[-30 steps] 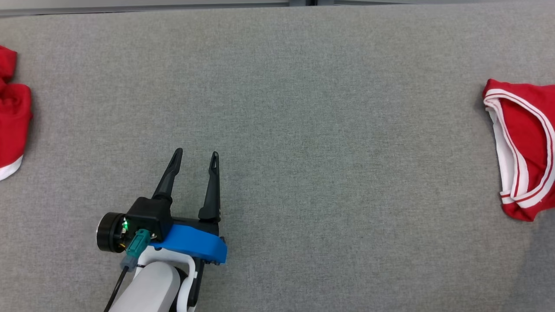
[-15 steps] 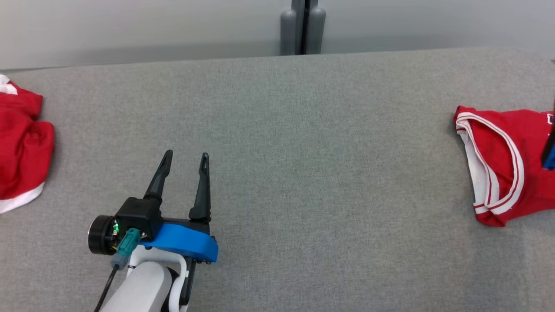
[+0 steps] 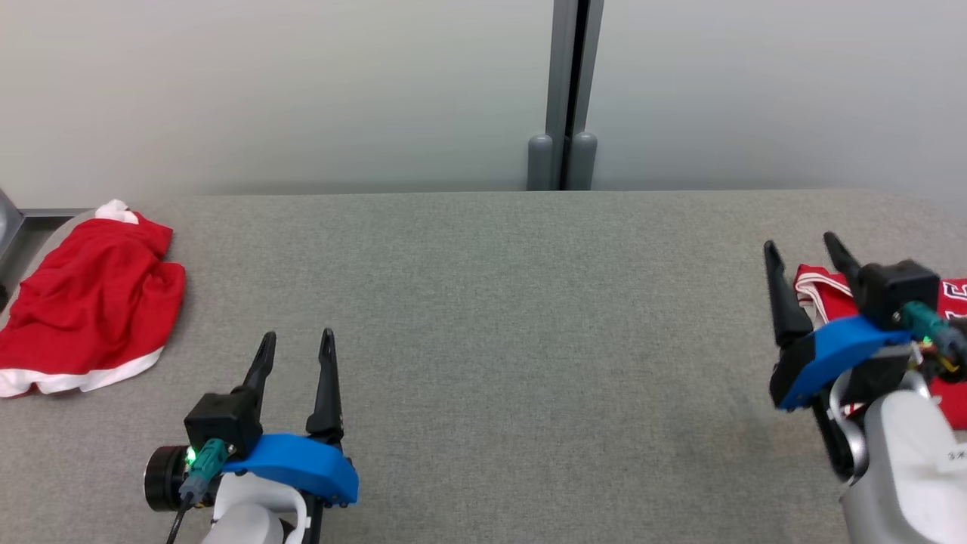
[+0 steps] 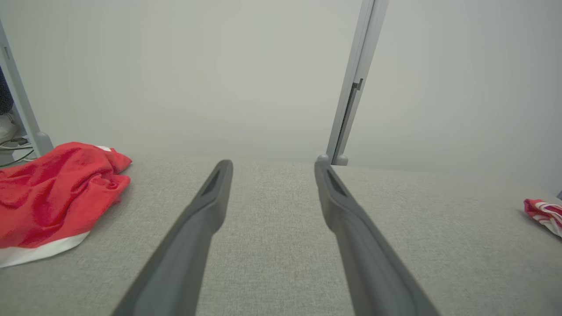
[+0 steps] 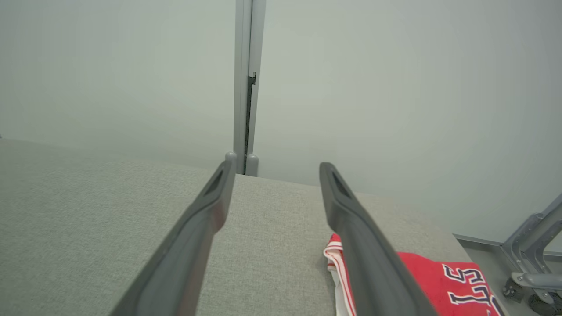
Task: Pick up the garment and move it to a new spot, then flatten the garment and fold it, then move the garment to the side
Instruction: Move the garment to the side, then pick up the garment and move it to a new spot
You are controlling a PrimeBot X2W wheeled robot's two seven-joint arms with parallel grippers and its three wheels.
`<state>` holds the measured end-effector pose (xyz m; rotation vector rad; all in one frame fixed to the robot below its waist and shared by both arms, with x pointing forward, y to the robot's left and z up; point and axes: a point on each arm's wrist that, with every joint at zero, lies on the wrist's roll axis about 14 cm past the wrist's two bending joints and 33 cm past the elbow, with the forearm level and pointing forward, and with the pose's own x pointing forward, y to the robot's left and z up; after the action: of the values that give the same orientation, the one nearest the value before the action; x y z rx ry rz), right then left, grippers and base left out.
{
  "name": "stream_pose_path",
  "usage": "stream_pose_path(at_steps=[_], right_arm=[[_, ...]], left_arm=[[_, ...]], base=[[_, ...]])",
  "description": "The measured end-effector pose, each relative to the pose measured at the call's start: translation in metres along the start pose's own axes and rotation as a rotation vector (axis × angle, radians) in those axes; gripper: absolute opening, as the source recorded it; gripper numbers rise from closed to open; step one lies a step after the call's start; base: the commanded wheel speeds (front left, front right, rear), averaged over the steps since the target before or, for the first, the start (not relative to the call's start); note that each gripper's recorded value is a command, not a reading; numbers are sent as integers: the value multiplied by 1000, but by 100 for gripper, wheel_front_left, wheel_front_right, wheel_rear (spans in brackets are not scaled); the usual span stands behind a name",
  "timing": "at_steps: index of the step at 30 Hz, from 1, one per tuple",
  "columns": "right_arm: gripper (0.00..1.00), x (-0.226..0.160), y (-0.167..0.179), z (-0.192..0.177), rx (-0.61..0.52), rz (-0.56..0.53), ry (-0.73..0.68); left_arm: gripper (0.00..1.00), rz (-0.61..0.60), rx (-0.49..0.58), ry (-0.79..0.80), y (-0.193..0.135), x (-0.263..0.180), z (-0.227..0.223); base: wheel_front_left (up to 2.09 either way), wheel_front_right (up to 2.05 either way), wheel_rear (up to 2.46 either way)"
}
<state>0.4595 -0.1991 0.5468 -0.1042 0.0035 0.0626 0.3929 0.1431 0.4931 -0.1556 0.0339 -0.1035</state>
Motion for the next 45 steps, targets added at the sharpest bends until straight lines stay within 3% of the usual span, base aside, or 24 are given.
stream_pose_path(at_steps=[8,20,45], right_arm=[[100,-33,45,-25,95,70,18],[100,-63,49,-55,256,49,42],[100,-58,63,-56,247,87,38]], left_arm=[[100,58,-34,65,19,-25,-23],[100,81,-67,110,25,-44,-41],[100,121,-70,77,39,-52,-34]], base=[[0,0,0],[0,0,0],[0,0,0]])
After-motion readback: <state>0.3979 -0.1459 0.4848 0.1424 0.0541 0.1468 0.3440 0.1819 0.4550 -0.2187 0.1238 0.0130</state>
